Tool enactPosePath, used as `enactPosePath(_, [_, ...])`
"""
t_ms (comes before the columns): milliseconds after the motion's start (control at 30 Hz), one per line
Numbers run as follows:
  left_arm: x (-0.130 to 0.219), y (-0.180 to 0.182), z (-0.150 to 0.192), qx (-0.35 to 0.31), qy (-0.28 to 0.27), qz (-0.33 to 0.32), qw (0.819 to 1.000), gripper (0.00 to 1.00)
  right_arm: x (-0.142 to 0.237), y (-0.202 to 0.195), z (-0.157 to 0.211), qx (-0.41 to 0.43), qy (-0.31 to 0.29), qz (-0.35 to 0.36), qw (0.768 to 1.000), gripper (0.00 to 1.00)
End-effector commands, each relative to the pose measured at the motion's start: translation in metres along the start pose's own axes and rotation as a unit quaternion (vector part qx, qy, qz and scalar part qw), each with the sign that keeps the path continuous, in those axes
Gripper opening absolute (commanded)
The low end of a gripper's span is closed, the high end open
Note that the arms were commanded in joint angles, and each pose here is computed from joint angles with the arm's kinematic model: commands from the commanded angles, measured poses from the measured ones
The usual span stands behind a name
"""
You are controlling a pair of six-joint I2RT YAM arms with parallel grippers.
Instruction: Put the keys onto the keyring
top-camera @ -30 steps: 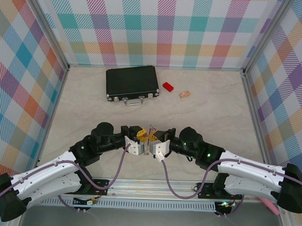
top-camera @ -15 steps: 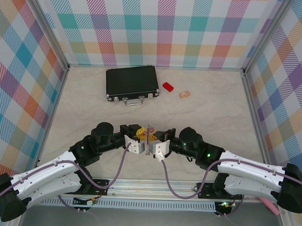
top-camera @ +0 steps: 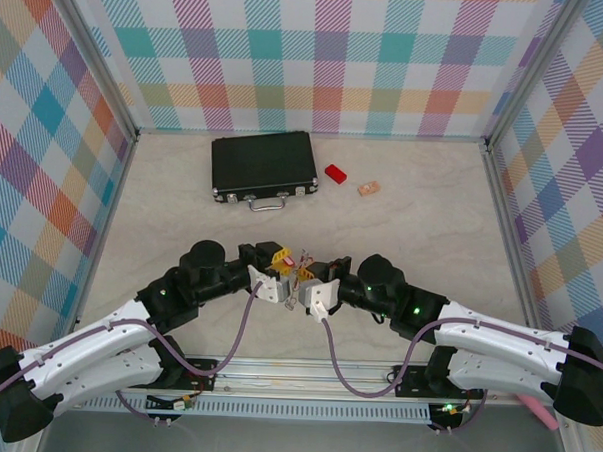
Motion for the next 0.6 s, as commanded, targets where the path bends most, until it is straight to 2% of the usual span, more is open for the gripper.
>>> enactPosePath(0, [0.002, 0.011, -0.017, -0.012, -0.034, 0.002, 0.999, 0.29, -0.002, -0.001, -0.004, -0.019, -0.014, 0.008, 1.0, 0.0])
enactPosePath(300, [0.0, 0.014, -0.029, 0.001, -0.064, 0.027, 0.998, 0.28, -0.009, 0.0, -0.003, -0.057, -0.024, 0.027, 0.998, 0.0])
enactPosePath(567, [0.0, 0.025, -0.03, 0.025, -0.047, 0.004, 0.999, 0.3, -0.017, 0.001, -0.002, -0.121, -0.057, 0.06, 0.989, 0.0])
Point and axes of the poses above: each hand's point on the last joint's axis, 136 mm out from that joint toward the fingers, its own x axis back along the fingers, its own y axis along the line the jaws close on, z = x × y, the point moved 7 cm from there along x, back along the fingers, and after that the axes turned 4 degrees about x, right-handed, at the moved point
